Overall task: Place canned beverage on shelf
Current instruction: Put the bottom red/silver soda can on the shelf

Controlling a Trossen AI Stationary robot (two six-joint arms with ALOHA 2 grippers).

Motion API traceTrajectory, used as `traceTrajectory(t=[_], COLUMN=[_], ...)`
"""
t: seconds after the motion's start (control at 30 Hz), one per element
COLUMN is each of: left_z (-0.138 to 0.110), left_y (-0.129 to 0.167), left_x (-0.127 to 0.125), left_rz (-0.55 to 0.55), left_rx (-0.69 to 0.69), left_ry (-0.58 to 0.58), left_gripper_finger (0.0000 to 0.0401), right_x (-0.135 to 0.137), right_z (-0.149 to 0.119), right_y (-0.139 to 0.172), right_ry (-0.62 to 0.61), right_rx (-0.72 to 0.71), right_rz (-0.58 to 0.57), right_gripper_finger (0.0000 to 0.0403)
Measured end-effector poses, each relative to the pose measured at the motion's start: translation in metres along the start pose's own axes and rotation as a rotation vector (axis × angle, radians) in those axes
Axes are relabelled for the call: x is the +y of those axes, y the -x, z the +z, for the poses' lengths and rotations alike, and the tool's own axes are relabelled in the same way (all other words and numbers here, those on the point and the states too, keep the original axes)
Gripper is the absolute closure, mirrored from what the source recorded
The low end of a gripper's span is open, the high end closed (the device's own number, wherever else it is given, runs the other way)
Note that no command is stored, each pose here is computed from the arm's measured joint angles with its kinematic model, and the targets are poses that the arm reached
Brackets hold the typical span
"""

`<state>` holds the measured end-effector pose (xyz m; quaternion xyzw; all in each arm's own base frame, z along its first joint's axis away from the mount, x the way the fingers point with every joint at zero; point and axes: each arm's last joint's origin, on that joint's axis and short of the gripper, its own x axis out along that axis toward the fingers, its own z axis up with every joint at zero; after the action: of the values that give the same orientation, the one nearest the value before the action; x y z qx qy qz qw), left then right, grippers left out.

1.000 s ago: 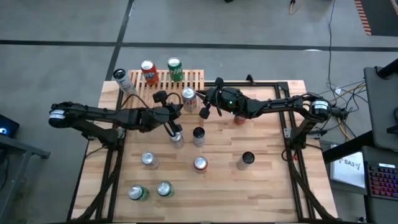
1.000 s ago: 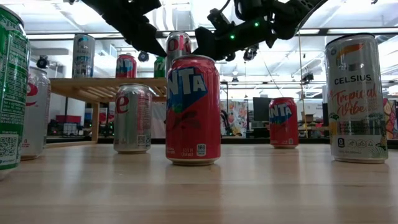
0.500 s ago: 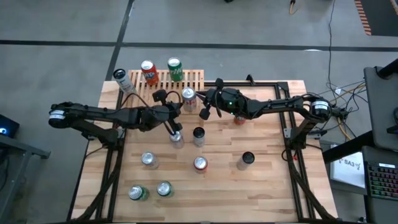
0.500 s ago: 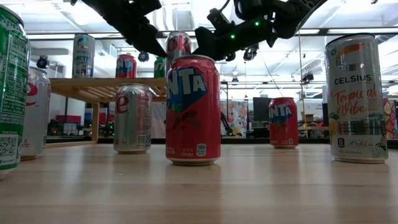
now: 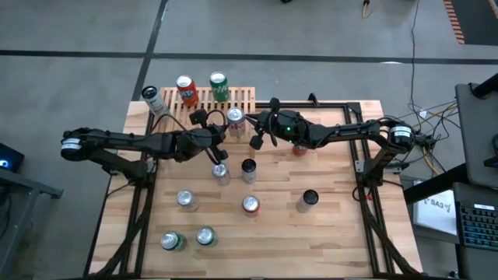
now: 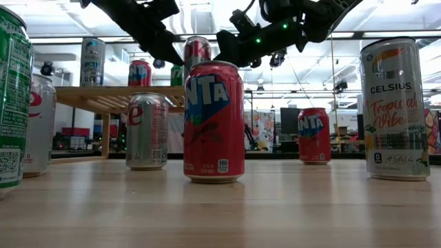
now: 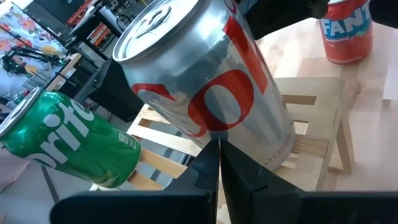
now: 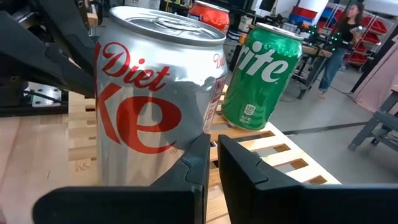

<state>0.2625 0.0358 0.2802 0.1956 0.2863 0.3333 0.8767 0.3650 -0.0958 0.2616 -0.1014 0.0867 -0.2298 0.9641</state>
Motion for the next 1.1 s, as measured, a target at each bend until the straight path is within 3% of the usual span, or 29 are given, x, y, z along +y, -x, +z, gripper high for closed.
traceTrajectory(t=[1.1], left_z=[-0.002], left_y=[-0.001], left_x=[0.001], left_rz=[0.015], left_rx=[0.023], left_ry=[-0.008], left_gripper_finger=[0.0401], right_x=[0.018], right_z=[0.005], right_y=[0.009], right_ry=[0.003], right_rx=[0.028], right_rz=[-0.004], right_gripper_finger=[0.0376])
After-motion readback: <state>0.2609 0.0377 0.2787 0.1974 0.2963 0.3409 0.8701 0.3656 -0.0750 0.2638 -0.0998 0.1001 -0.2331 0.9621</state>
